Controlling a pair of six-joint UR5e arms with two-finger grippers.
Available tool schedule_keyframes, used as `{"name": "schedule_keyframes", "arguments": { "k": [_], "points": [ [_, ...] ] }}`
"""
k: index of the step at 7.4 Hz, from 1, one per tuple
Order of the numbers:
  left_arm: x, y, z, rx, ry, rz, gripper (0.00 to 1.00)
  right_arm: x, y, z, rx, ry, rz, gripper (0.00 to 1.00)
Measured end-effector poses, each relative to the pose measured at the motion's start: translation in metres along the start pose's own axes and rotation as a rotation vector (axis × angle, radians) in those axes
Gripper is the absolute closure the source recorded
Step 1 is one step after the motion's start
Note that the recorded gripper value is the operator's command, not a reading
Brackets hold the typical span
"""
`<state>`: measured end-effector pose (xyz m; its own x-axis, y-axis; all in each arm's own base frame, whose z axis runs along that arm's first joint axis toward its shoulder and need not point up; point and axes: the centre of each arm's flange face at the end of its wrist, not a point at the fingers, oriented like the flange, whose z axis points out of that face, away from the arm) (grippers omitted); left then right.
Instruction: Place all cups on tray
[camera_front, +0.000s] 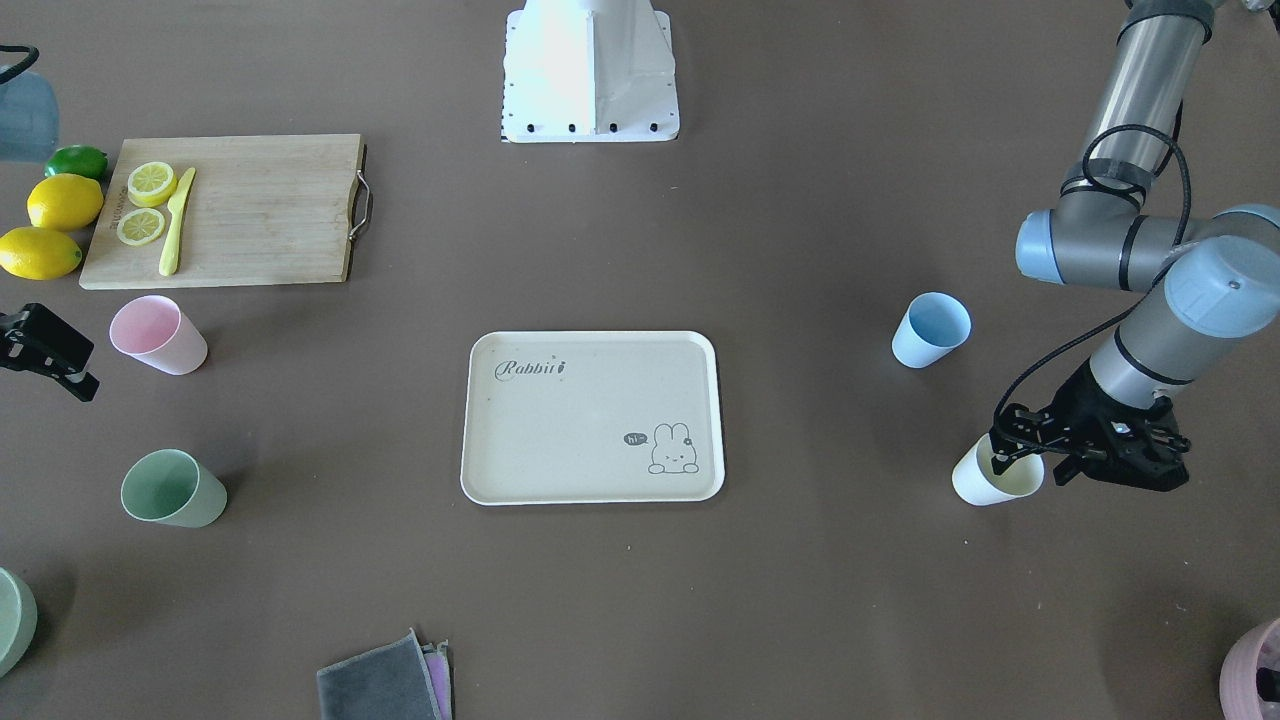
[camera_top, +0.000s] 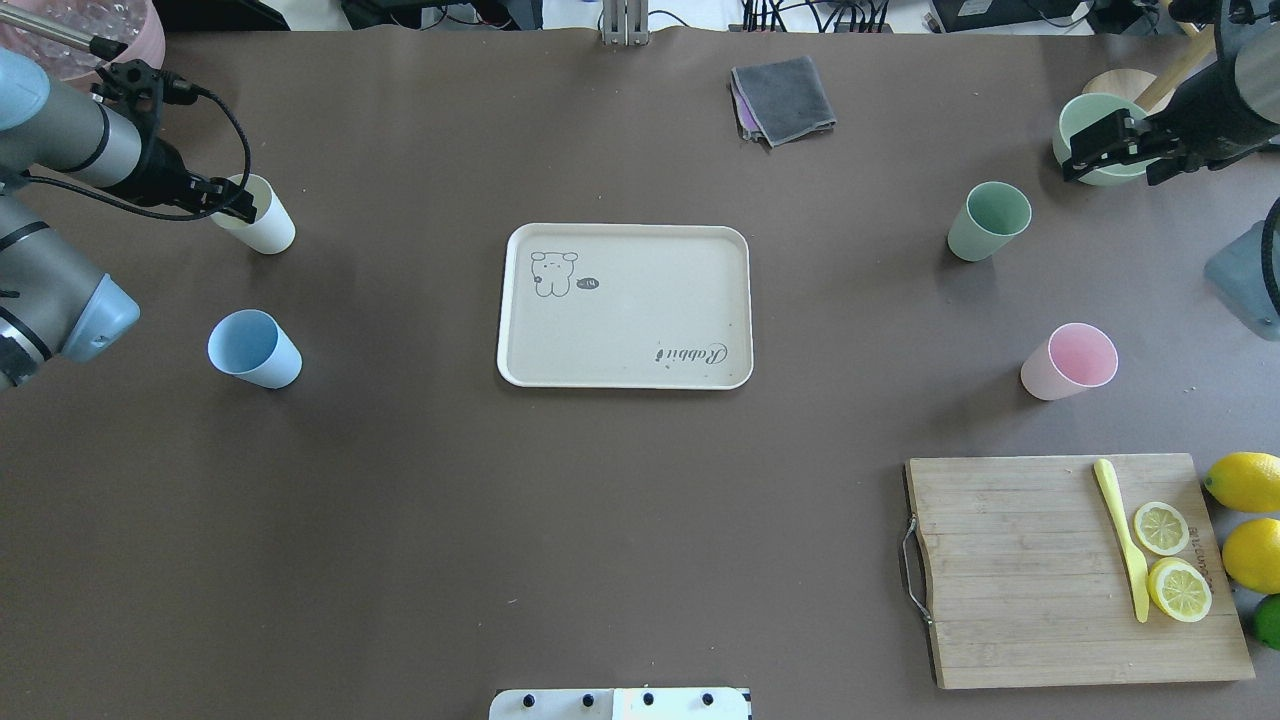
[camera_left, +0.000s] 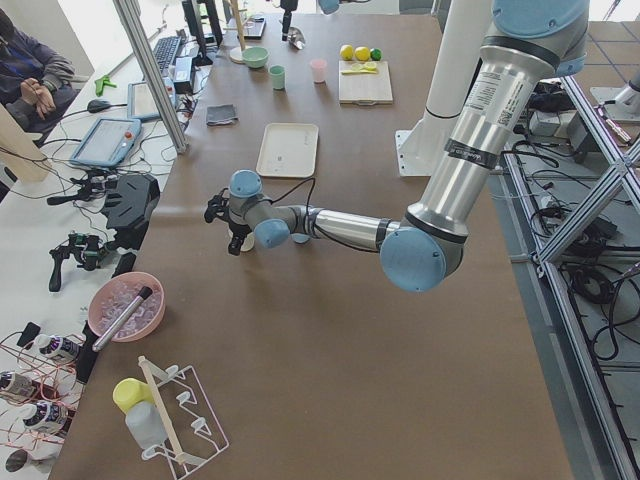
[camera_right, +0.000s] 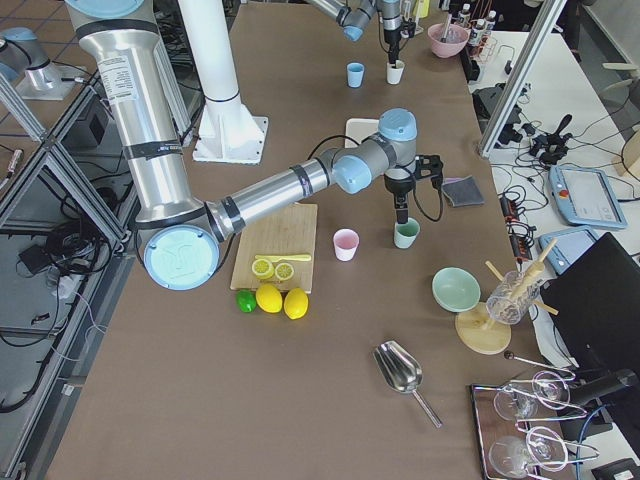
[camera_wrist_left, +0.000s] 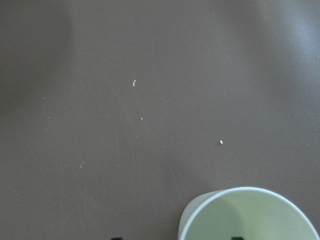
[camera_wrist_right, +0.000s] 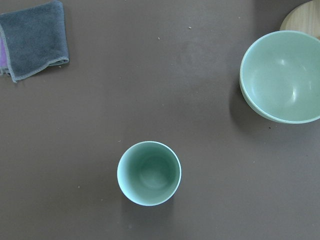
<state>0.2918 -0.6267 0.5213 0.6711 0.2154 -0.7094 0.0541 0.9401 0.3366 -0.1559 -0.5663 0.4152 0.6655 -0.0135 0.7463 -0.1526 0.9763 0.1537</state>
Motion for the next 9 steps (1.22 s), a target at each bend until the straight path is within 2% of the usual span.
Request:
{"name": "schedule_keyframes", "arguments": {
  "k": [2, 4, 5, 8, 9],
  "points": [
    [0.011, -0.006, -0.002, 0.011, 0.010, 0.005, 1.00, 0.001, 0.001, 0.001, -0.002, 0.001, 0.001, 0.00],
    [0.047, -0.031, -0.015, 0.034, 0.044, -0.021, 1.00, 0.002, 0.002, 0.001, -0.003, 0.001, 0.002, 0.00],
    [0.079, -0.041, -0.022, 0.033, 0.065, -0.050, 1.00, 0.004, 0.003, 0.002, -0.005, 0.002, 0.003, 0.00],
    [0.245, -0.047, -0.027, -0.029, 0.140, -0.140, 1.00, 0.008, 0.008, 0.006, -0.013, 0.006, 0.005, 0.00],
    [0.287, -0.045, -0.024, -0.034, 0.141, -0.147, 1.00, 0.007, 0.009, 0.007, -0.016, 0.006, 0.005, 0.00]
  ]
}}
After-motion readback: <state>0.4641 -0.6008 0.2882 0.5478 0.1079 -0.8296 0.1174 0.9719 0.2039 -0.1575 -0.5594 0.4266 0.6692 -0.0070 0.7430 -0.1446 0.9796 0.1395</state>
